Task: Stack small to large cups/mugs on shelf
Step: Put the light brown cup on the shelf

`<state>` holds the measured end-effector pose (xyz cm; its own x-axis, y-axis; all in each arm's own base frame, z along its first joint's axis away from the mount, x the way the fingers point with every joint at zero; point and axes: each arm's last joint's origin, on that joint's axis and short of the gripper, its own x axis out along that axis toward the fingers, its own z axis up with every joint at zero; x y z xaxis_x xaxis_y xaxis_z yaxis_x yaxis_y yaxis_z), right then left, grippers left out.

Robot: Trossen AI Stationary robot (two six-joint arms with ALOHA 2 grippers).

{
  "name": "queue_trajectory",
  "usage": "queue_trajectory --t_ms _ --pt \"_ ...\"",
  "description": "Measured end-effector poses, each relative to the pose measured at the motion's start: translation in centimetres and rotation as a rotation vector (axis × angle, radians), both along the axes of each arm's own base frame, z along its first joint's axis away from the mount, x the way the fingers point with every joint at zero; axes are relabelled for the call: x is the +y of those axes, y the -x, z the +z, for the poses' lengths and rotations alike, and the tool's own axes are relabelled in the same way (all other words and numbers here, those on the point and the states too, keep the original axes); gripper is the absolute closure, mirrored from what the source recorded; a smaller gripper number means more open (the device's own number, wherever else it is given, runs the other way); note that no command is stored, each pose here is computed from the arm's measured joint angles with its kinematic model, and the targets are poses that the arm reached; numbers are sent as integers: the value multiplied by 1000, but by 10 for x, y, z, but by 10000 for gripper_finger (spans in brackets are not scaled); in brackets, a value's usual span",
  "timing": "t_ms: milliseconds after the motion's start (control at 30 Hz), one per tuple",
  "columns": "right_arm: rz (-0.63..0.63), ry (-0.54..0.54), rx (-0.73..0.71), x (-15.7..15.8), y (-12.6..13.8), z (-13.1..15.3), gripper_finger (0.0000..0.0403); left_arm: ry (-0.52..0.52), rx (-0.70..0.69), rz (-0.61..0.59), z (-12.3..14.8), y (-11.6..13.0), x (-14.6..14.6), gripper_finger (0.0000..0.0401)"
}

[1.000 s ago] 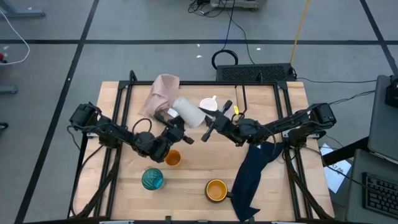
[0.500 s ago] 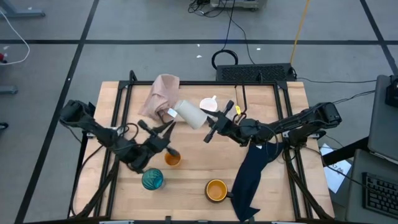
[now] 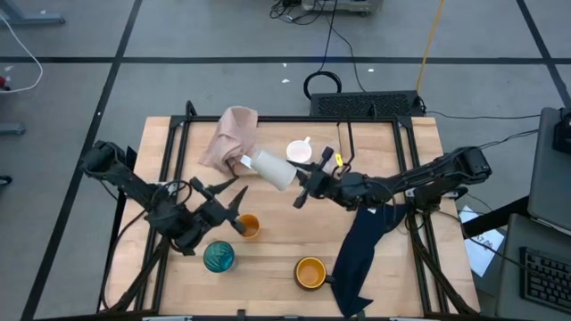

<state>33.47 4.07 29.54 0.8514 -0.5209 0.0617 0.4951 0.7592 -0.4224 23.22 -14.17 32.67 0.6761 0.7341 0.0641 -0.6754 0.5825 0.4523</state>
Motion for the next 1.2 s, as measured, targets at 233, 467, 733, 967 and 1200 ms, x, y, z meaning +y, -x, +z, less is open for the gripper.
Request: queue_trajectory --t_ms 233,467,733,967,1200 --pt "67 -110 168 -32 2 33 403 11 -7 -20 0 3 -5 229" --pt "128 -165 333 -65 -1 76 403 25 -10 -71 0 13 -19 228" --pt "108 -224 474 -102 -10 104 403 56 -11 -93 -1 22 -29 228" --pt "167 -244 636 -111 -36 94 403 71 -9 -76 -1 23 -29 228" --pt "187 -177 828 -119 -70 91 403 75 -11 -74 -1 23 -29 229"
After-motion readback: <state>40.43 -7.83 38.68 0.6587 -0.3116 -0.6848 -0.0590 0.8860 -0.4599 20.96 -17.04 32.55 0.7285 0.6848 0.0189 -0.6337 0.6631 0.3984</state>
